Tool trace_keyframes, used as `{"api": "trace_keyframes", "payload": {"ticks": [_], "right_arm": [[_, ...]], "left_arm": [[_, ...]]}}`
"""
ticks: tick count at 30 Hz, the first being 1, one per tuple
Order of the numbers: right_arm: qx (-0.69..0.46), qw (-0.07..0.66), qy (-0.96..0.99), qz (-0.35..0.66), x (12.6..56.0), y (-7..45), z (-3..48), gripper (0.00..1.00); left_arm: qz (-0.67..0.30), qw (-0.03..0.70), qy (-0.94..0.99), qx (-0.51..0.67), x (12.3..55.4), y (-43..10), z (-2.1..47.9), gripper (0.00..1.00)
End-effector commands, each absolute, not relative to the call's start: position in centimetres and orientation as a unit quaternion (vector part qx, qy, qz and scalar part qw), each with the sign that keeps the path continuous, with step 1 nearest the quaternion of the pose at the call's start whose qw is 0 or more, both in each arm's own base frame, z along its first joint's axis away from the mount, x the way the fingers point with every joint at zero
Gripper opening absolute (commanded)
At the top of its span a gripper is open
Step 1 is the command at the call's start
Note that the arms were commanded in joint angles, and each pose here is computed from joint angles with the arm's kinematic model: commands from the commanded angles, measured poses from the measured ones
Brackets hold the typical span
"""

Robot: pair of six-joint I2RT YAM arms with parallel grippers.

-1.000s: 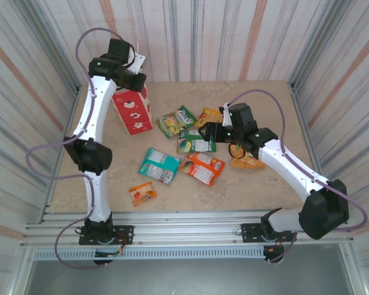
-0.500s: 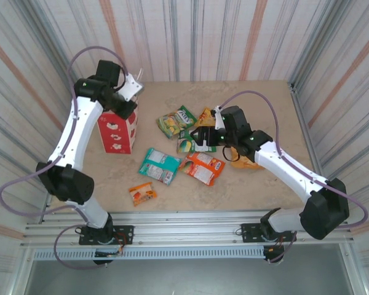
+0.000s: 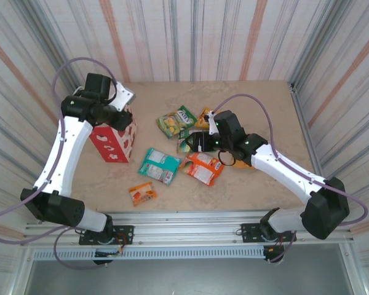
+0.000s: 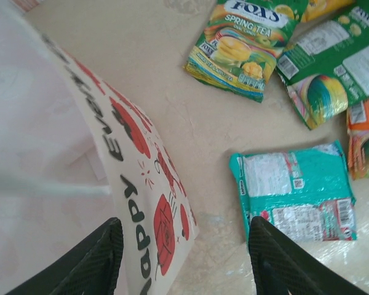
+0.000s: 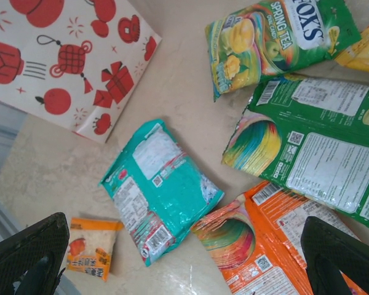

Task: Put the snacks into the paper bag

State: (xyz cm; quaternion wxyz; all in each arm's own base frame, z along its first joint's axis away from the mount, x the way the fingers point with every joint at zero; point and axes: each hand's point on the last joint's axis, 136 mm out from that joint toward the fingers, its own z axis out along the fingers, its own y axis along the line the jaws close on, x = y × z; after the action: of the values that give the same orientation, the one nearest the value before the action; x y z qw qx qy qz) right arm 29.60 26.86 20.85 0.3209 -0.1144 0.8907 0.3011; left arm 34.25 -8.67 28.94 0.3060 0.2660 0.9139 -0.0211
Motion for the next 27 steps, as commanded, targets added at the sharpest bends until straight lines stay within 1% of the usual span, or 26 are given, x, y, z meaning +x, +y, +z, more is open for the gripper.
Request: {"api": "trace_keyframes", "payload": {"ticks": [1,7,13,17,24,27], "right_arm": [[-0.102,0.328,0.89,0.299,29.5,26.8,21.3,0.99],[-0.1,0.328,0.894,0.29,29.3,26.7,21.7,0.99],[-0.068,0.318,0.902,0.284,29.1,25.9,21.5,0.99],[-0.054,0.299,0.904,0.3,28.3,26.2,21.2,0.99],[-0.023,0.241,0.903,0.354,25.3,29.0,19.2,1.0],[0.002,0.218,0.899,0.38,23.9,30.9,18.0,0.95]], "left_arm": [[-0.046,0.313,0.927,0.2,34.3,-8.5,29.7,0.58],[-0.064,0.29,0.94,0.168,34.2,-8.7,30.2,0.59],[-0.09,0.287,0.943,0.145,32.1,-8.9,31.4,0.61],[-0.116,0.281,0.944,0.128,30.0,-9.2,32.0,0.61],[-0.167,0.293,0.935,0.107,26.5,-9.9,32.8,0.6],[-0.181,0.291,0.934,0.101,25.4,-10.1,32.5,0.6]]}}
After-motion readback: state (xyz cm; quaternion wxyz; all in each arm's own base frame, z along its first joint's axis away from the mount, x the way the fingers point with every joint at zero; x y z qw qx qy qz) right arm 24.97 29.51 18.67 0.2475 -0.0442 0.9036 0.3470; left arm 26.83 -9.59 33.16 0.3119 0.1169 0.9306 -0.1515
